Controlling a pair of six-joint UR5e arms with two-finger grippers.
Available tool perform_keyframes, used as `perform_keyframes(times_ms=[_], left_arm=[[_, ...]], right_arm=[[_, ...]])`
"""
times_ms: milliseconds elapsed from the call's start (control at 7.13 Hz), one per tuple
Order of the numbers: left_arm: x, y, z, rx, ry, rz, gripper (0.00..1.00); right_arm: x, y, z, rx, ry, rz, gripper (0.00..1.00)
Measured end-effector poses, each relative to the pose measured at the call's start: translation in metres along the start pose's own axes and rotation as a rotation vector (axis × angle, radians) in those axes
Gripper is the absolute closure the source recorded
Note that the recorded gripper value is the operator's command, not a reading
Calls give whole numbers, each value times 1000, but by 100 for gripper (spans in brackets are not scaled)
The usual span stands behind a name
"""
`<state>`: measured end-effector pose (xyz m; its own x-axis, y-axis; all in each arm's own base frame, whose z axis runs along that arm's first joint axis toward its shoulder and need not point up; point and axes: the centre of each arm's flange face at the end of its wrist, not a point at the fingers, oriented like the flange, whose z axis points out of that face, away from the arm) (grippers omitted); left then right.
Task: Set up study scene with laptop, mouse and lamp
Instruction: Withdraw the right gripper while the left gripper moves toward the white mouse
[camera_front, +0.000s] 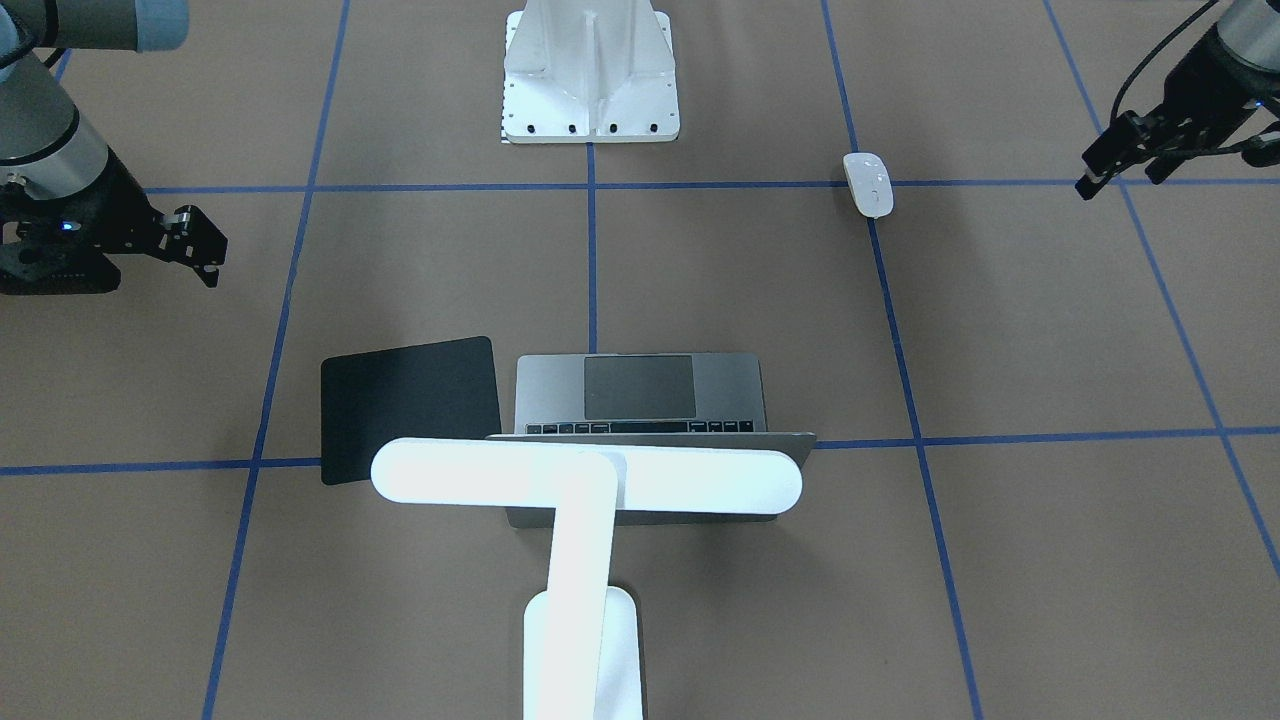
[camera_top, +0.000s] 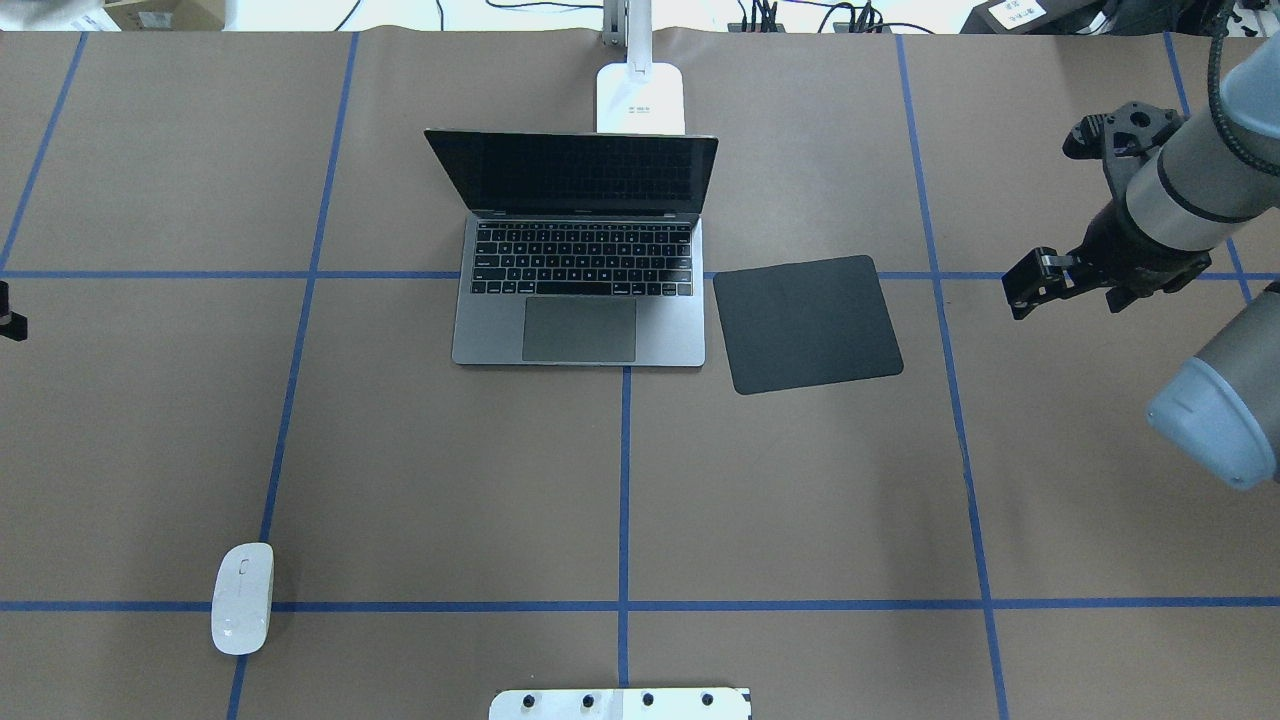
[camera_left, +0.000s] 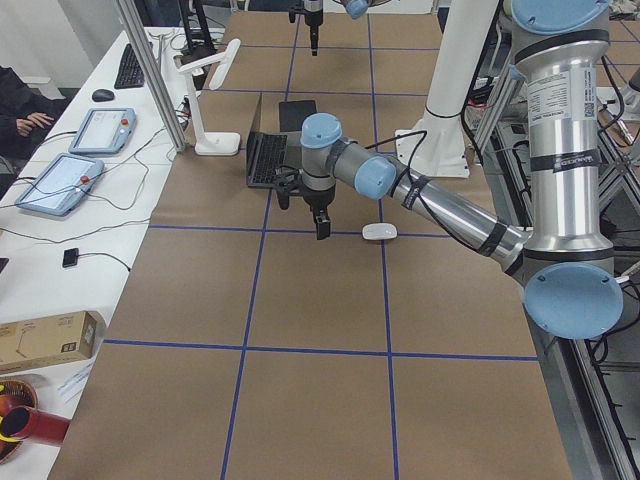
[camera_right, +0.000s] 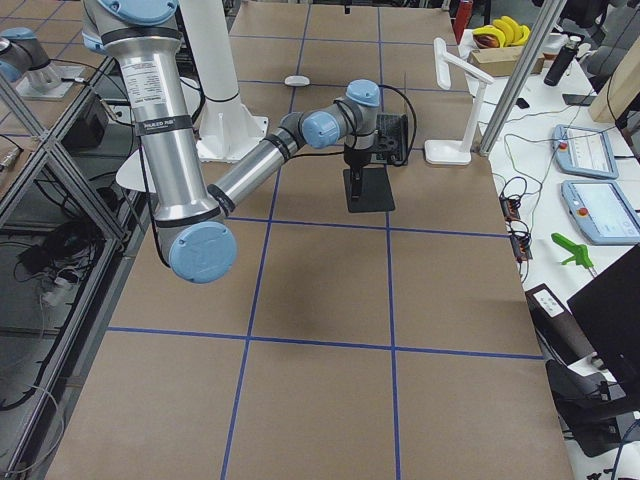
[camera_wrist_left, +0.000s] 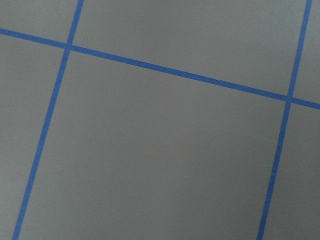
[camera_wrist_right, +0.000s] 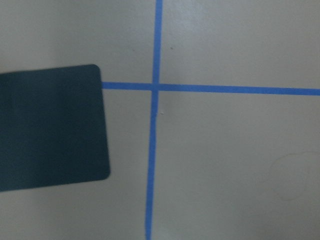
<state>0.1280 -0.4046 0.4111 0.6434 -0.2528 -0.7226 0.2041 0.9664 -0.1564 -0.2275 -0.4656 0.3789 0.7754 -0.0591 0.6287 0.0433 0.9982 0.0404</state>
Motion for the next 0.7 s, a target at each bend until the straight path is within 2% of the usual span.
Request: perform_keyframes(times_ms=[281,701], left_arm=[[43,23,27,-25,-22,5,0],[73,55,70,-31,-95,59,0]], right_arm=[[46,8,12,-29,39,-62,0],[130,20,24,-77,91,-159,0]])
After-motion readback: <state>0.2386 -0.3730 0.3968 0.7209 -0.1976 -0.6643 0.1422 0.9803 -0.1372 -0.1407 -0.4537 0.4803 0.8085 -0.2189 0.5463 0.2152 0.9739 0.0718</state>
